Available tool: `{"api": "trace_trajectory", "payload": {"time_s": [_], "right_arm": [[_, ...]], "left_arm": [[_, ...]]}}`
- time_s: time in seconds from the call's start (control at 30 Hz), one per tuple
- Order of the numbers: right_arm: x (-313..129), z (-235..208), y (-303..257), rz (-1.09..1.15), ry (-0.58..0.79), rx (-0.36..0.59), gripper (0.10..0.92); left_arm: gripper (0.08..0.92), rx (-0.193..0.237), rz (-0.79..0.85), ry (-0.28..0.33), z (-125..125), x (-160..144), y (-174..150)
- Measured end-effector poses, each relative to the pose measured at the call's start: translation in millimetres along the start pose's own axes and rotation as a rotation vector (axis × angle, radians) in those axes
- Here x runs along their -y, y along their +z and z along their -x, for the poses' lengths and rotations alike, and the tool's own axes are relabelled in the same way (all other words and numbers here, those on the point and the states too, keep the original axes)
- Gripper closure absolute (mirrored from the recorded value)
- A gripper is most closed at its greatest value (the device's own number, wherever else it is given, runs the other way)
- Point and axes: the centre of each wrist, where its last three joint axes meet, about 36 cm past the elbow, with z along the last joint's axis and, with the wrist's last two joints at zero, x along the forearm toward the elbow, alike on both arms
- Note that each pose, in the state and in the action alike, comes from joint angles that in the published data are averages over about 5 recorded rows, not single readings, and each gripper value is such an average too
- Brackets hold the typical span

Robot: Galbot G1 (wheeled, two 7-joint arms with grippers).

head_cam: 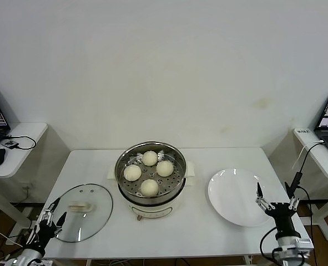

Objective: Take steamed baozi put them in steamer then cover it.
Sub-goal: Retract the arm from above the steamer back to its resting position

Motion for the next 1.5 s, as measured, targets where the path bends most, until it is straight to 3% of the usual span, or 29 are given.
{"api": "trace_trajectory", "payload": {"time_s": [0.6, 1.2, 1.33, 1.5], "right_arm": [[3.3, -26.3, 12.6, -0.027, 0.033, -0.056, 0.2], [6.3, -31.9, 20.0, -0.042, 0.037, -0.074, 0.2], [5.6, -31.1, 21.3, -0.041, 0.036, -0.076, 0.2], [4.5, -31.1, 22.6, -0.039, 0.036, -0.079, 0.2]], "left_arm": [[0.177, 0.044, 0.033, 0.003, 38.5, 6.0, -5.7], [0.181, 0.025, 0.008, -0.011, 80.7, 11.9, -8.1], [0.255, 0.02, 0.005, -0.003, 86.5, 14.5, -7.9], [0.427, 0.01, 0.006, 0.016, 88.0, 19.0, -4.8]]}}
